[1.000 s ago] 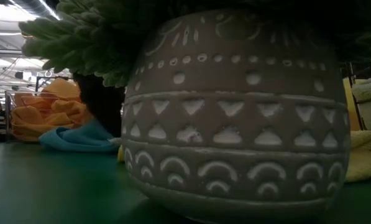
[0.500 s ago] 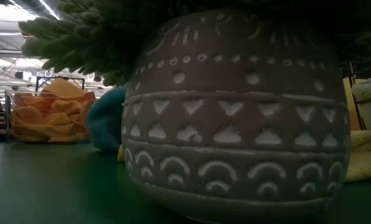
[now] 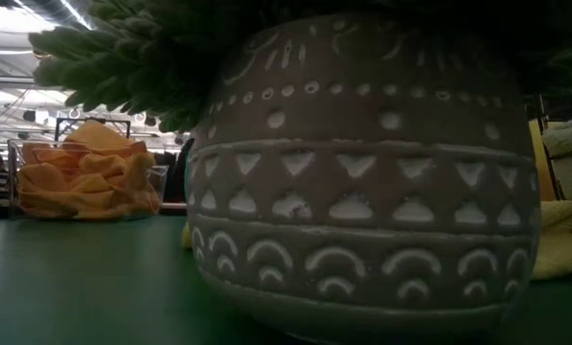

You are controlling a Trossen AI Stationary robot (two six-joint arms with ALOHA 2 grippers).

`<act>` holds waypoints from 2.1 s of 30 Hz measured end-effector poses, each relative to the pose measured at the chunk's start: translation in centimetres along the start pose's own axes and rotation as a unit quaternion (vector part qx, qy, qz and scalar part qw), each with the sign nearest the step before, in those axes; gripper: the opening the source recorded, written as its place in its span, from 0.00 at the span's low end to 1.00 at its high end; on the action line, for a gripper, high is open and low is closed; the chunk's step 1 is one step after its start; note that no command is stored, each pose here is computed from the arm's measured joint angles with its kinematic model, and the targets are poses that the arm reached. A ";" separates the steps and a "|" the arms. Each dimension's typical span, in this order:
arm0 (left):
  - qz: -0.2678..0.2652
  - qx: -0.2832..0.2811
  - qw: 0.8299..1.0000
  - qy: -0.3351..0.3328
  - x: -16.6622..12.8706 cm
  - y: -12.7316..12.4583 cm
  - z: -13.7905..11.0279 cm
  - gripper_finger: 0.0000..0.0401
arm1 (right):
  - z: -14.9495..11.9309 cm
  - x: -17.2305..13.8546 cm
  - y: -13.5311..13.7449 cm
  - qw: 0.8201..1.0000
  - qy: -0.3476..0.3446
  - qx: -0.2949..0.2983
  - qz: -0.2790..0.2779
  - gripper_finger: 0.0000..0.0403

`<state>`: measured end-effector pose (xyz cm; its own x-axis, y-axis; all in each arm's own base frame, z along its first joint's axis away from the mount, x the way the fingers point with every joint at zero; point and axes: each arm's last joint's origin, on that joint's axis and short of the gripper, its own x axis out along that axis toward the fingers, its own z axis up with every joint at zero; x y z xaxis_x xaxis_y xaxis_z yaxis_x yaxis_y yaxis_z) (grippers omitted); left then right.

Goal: Sort microfiber towel by color & place in baskets
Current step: Put the blue microfiber towel into the circular wire basket

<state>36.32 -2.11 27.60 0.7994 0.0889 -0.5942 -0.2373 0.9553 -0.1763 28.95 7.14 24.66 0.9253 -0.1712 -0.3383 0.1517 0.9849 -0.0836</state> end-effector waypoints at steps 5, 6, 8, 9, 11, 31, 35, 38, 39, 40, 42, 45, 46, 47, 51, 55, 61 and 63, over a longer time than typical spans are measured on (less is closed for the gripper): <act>-0.005 -0.003 1.000 -0.014 0.0 -0.1 0.3 0.00 | -0.5 0.8 -0.3 1.000 0.011 -0.004 -0.015 0.43; -0.007 -0.003 1.000 -0.019 0.0 -0.2 0.4 0.00 | -0.6 0.9 -0.3 1.000 0.013 -0.005 -0.017 0.43; -0.011 -0.004 1.000 -0.026 0.0 -0.3 0.5 0.00 | -0.7 1.0 -0.2 1.000 0.015 -0.007 -0.017 0.43; -0.013 -0.005 0.999 -0.030 0.0 -0.3 0.6 0.00 | -0.7 1.0 -0.2 1.000 0.016 -0.007 -0.016 0.43; -0.016 -0.005 0.999 -0.035 0.0 -0.4 0.7 0.00 | -0.7 1.0 -0.2 1.000 0.016 -0.007 -0.016 0.43; 0.000 -0.026 0.998 -0.057 -0.2 -0.3 1.1 0.14 | 0.0 0.0 -0.5 1.000 0.007 0.010 -0.006 0.11; 0.004 -0.026 0.998 -0.061 -0.2 -0.3 1.2 0.18 | 0.8 -1.7 -1.2 1.000 0.009 0.010 -0.002 0.05; 0.009 -0.022 0.998 -0.057 -0.2 -0.2 1.1 0.19 | 1.3 -3.2 -1.8 1.000 0.013 0.009 -0.002 0.03; 0.011 -0.018 0.998 -0.055 -0.2 -0.1 1.0 0.19 | 1.5 -3.7 -2.0 1.000 0.013 0.011 -0.003 0.03; 0.013 -0.013 0.998 -0.053 -0.2 -0.1 1.0 0.19 | 1.7 -4.2 -2.2 1.000 0.010 0.017 -0.006 0.04; 0.015 -0.008 0.999 -0.048 -0.1 -0.1 0.8 0.19 | 2.0 -5.3 -2.8 0.999 0.007 0.029 -0.016 0.06; 0.016 -0.006 0.999 -0.041 0.0 0.0 0.7 0.19 | 2.6 -6.9 -3.6 0.998 -0.006 0.041 -0.040 0.07; 0.015 -0.006 0.999 -0.041 0.0 0.0 0.7 0.19 | 2.7 -7.5 -3.9 0.998 -0.009 0.042 -0.048 0.06; 0.015 -0.006 0.999 -0.042 0.0 -0.1 0.7 0.19 | 2.9 -7.9 -4.1 0.997 -0.016 0.045 -0.056 0.05; 0.014 -0.006 0.999 -0.043 0.0 -0.1 0.7 0.19 | 3.8 -10.0 -5.2 0.992 -0.052 0.059 -0.100 0.03; 0.012 -0.006 0.999 -0.044 0.0 -0.1 0.7 0.19 | 4.4 -12.1 -6.5 0.979 -0.084 0.061 -0.173 0.04; 0.012 -0.007 0.999 -0.045 0.0 -0.1 0.8 0.19 | 4.8 -14.9 -8.3 0.941 -0.102 0.045 -0.319 0.04; 0.012 -0.007 0.999 -0.045 0.0 -0.1 0.8 0.19 | 4.8 -15.6 -8.8 0.926 -0.096 0.035 -0.363 0.03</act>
<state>36.74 -1.99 28.26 0.8402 0.1373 -0.5247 -0.2635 0.9489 -0.1737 14.86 1.29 35.17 0.6152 -0.7872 -0.0426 0.7734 0.6131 -0.1611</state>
